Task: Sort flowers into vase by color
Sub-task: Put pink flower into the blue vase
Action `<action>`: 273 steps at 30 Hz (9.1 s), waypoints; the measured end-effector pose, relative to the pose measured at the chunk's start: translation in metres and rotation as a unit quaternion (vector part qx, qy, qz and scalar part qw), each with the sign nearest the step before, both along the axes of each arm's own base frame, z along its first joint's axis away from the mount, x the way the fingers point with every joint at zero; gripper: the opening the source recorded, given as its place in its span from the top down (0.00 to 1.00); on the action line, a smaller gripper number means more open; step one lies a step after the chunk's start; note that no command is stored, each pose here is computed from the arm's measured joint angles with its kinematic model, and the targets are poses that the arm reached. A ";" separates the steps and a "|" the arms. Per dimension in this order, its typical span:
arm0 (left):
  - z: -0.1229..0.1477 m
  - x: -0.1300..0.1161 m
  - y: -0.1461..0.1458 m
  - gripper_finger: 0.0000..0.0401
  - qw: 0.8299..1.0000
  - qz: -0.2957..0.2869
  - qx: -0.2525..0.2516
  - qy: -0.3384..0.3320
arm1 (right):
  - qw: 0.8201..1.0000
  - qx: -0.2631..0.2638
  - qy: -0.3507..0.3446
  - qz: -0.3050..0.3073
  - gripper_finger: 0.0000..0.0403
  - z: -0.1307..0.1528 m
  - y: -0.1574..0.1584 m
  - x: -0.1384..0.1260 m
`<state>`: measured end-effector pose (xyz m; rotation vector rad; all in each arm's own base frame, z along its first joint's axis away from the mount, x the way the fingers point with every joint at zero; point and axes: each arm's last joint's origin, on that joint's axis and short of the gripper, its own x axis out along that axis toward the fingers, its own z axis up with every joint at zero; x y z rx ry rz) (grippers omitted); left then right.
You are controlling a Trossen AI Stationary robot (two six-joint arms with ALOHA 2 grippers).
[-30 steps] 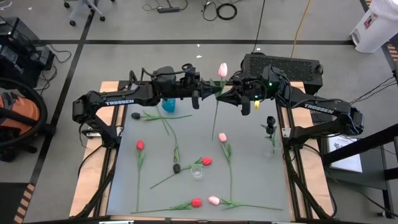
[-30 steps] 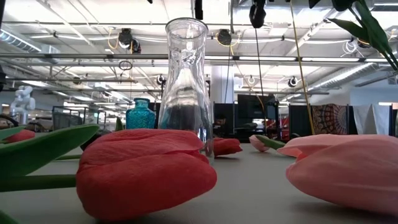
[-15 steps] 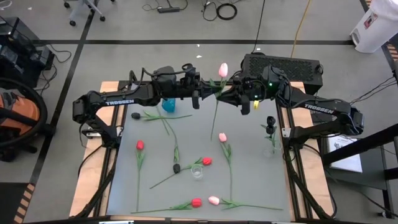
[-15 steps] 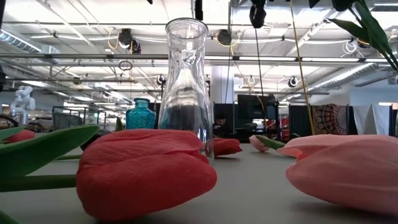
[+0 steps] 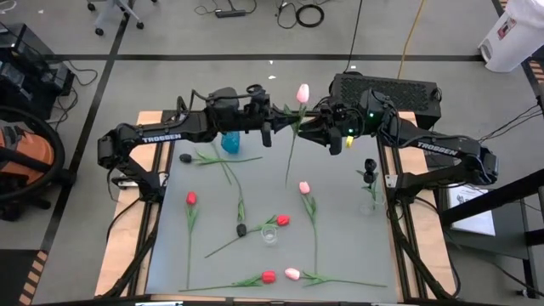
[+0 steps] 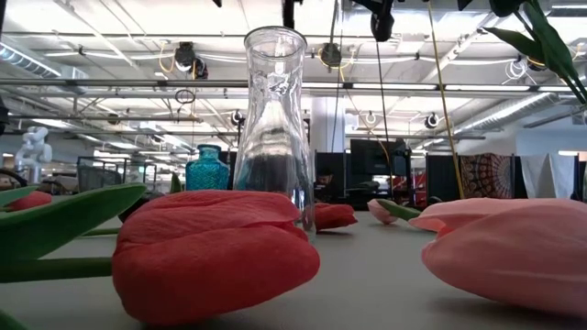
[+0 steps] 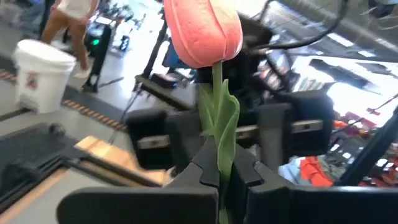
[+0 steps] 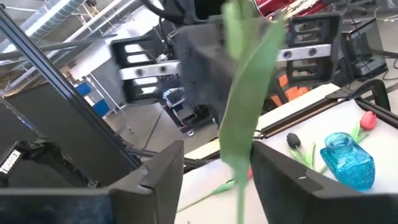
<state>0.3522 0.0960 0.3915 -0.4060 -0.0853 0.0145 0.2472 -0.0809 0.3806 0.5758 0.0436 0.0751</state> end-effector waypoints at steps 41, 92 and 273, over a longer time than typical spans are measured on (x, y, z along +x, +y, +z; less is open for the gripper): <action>0.073 -0.192 -0.008 1.00 0.935 0.297 0.140 0.136 | 1.000 -0.024 0.019 -0.001 0.52 0.000 0.002 -0.008; -0.027 -0.209 -0.011 1.00 0.893 0.415 0.175 0.033 | 0.998 -0.023 0.049 -0.028 0.52 -0.006 0.001 -0.009; -0.046 -0.175 -0.037 0.71 0.975 0.172 0.132 0.054 | 0.933 0.260 0.237 0.067 0.52 0.046 0.188 0.056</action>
